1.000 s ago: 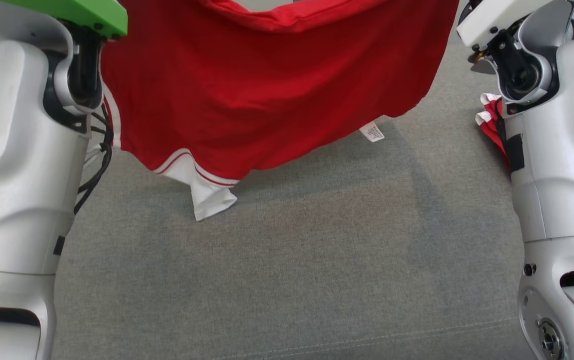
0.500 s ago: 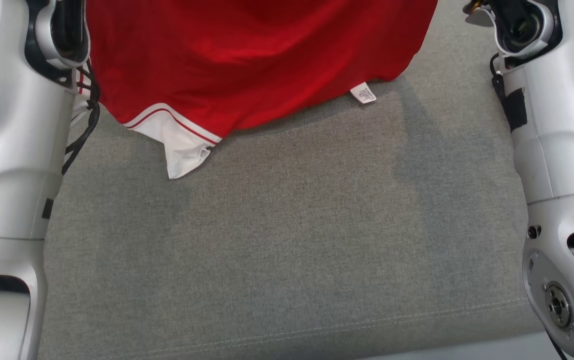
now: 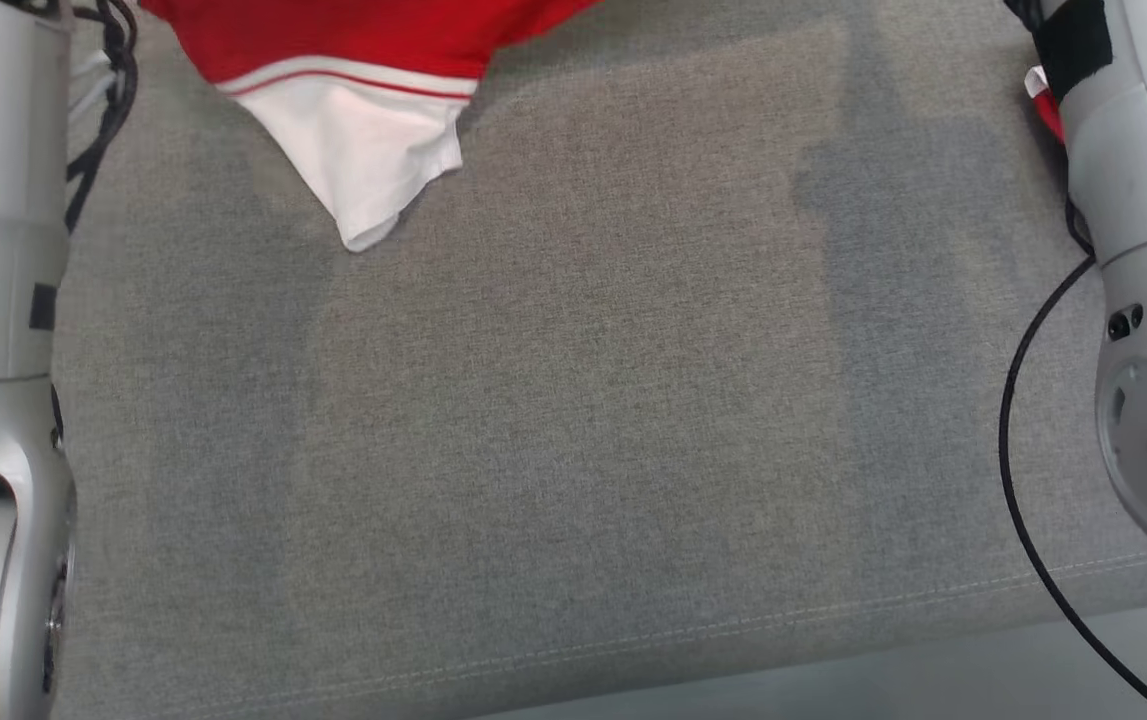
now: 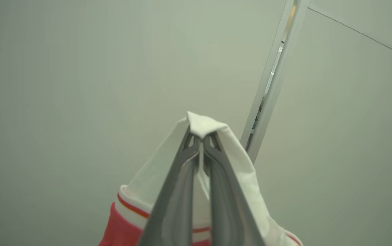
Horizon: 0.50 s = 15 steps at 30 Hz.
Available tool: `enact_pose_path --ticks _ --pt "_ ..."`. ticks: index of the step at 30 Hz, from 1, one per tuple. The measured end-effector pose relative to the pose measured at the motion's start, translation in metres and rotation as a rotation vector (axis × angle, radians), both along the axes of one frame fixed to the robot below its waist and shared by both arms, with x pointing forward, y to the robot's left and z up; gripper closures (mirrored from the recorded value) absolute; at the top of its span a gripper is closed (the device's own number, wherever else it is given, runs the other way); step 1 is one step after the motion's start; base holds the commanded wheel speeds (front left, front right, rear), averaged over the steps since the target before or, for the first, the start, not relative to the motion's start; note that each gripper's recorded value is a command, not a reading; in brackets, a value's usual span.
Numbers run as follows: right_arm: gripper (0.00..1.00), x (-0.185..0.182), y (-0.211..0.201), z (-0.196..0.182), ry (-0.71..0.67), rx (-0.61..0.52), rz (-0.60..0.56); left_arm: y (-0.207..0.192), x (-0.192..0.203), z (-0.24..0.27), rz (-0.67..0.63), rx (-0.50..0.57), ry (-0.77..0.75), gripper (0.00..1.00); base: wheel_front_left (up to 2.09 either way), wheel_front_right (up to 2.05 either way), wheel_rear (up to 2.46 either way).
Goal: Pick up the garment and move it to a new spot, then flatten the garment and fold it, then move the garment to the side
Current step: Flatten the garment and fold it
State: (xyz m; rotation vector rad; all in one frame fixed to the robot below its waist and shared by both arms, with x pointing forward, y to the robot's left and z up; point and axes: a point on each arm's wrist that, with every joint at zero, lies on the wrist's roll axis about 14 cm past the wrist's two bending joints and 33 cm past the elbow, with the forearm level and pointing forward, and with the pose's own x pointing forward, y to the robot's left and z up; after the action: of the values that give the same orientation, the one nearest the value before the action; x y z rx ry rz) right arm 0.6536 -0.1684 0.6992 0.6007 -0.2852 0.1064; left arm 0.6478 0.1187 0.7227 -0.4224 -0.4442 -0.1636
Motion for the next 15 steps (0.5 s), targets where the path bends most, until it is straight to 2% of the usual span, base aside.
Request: enact_pose_path --ticks 4,10,12,15 --pt "1.0 -0.004 -0.005 0.044 -0.12 0.036 -0.038 0.002 -0.018 0.057 0.036 0.009 -0.167 1.0 0.0 0.0 0.0" --pt "1.0 -0.022 -0.011 0.102 -0.293 0.052 -0.06 0.011 -0.042 0.092 0.061 -0.033 -0.293 1.0 0.0 0.0 0.0" --pt "1.0 -0.022 -0.009 0.098 -0.295 0.035 -0.061 0.011 -0.043 0.084 0.055 -0.04 -0.282 1.0 0.0 0.0 0.0" --pt "1.0 -0.014 -0.002 0.066 -0.234 -0.009 -0.053 0.008 -0.034 0.053 0.037 -0.026 -0.219 1.0 0.0 0.0 0.0"
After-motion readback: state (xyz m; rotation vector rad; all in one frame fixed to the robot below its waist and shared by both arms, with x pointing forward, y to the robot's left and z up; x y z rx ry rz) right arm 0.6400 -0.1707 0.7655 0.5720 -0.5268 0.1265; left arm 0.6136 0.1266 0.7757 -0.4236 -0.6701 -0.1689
